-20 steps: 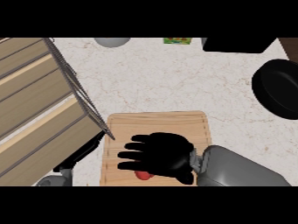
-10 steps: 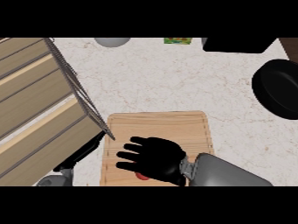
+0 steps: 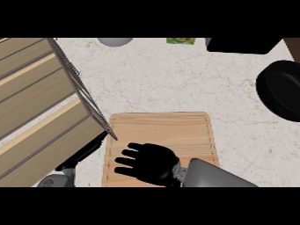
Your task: Pick the bell pepper from the cutting board and place it in the pot
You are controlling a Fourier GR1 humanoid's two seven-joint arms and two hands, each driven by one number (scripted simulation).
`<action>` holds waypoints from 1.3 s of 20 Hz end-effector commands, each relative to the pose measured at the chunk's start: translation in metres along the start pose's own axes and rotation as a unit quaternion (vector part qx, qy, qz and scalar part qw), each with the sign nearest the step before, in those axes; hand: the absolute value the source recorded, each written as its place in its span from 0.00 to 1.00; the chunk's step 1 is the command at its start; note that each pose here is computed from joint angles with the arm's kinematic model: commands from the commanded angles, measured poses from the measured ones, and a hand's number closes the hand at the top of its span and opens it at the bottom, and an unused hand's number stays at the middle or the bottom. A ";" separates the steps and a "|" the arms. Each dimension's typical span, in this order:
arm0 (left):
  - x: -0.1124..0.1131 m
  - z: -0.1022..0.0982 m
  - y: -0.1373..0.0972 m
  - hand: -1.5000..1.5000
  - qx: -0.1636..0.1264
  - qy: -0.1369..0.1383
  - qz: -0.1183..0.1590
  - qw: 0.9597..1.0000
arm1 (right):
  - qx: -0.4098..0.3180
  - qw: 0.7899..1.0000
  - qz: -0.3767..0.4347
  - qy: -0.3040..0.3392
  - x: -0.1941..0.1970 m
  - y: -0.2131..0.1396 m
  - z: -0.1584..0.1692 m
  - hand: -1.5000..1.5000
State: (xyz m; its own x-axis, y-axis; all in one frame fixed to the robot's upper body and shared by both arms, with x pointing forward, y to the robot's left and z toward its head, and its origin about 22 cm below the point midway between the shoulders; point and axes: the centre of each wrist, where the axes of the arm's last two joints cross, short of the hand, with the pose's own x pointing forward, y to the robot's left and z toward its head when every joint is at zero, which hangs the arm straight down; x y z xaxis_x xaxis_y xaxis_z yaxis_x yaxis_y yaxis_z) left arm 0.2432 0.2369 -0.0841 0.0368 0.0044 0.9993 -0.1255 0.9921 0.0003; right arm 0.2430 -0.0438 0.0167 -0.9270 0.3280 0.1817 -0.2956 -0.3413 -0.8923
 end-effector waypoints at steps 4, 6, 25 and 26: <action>0.086 -0.058 0.012 0.50 -0.024 -0.123 -0.012 0.992 | 0.015 0.997 0.037 -0.068 0.010 0.011 -0.013 1.00; 0.090 -0.059 0.002 0.50 -0.029 -0.130 -0.008 0.991 | -0.005 0.996 0.041 -0.085 0.022 0.013 -0.022 1.00; 0.047 -0.034 0.019 0.50 0.015 -0.108 -0.006 0.994 | -0.208 0.940 -0.084 0.255 -0.053 -0.014 -0.005 1.00; 0.044 -0.032 0.018 0.50 0.019 -0.108 -0.005 0.994 | -0.225 0.920 -0.106 0.304 -0.066 -0.020 0.002 1.00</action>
State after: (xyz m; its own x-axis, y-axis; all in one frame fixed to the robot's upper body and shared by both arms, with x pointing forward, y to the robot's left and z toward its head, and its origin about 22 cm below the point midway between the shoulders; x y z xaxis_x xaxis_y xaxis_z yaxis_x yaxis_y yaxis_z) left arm 0.2291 0.2496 -0.0956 0.0236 0.0155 0.9996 -0.1965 0.9804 -0.0105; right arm 0.2774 -0.0395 0.0154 -0.7970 0.5892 0.1327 -0.1814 -0.0240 -0.9831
